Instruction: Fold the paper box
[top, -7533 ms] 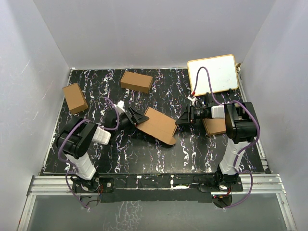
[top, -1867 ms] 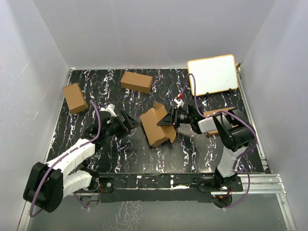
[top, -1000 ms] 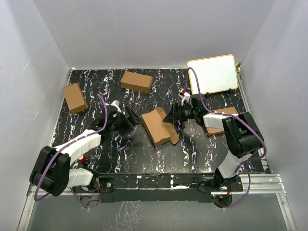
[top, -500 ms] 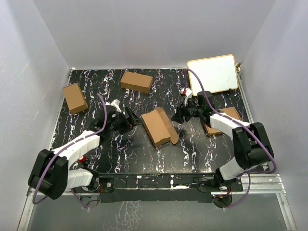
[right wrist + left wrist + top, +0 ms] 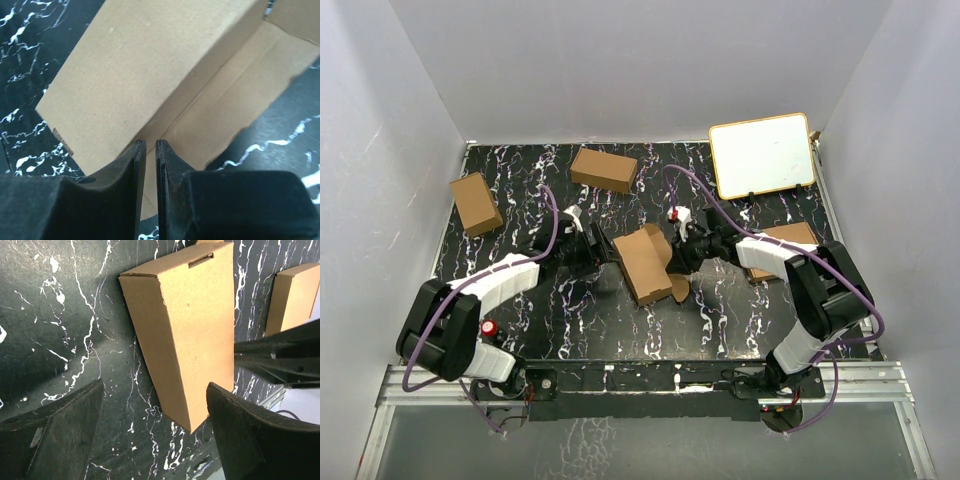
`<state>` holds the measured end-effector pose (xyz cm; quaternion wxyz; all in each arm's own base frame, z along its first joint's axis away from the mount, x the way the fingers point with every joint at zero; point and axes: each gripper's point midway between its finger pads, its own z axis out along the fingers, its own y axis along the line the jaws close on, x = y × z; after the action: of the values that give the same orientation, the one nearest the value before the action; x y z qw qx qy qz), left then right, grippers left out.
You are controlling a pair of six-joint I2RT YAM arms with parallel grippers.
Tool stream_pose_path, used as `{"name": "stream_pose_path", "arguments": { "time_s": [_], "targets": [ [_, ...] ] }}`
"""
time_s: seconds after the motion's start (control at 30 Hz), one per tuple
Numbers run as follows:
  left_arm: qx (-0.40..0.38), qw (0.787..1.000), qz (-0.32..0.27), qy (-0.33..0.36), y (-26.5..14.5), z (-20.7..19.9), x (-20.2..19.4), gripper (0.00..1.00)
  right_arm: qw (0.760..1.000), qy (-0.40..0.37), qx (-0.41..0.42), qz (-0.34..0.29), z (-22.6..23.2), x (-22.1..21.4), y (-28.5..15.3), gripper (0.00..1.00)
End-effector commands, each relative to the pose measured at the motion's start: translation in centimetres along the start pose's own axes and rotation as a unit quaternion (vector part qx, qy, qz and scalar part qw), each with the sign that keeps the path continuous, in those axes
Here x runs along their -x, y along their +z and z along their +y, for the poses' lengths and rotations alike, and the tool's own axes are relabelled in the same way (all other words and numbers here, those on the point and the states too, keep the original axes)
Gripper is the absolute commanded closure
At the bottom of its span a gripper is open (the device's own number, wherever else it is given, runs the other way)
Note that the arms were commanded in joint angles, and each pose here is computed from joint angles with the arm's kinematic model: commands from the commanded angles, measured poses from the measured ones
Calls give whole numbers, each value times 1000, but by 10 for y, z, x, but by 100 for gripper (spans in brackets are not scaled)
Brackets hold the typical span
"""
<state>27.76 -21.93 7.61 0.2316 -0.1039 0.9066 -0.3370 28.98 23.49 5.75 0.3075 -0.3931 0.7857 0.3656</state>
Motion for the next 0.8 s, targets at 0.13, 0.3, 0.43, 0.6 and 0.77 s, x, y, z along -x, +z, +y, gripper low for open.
{"name": "stream_pose_path", "arguments": {
  "time_s": [0.13, 0.3, 0.43, 0.6, 0.77],
  "targets": [
    [-2, 999, -3, 43, -8, -8, 6, 20, 989, -102, 111, -9, 58, 21, 20, 80],
    [-8, 998, -26, 63, -22, -13, 12, 20, 983, -122, 139, 12, 79, 13, 32, 72],
    [-48, 993, -65, 84, -44, -32, 19, 20, 980, -155, 123, 20, 74, 18, 24, 60],
    [-126, 978, -114, 119, -70, -63, 27, 18, 956, -269, 119, 6, 81, 15, 0, 49],
    [-169, 966, -151, 122, -81, -74, 32, 3, 902, -392, 177, -34, 110, -12, -17, 34]
  ]
}}
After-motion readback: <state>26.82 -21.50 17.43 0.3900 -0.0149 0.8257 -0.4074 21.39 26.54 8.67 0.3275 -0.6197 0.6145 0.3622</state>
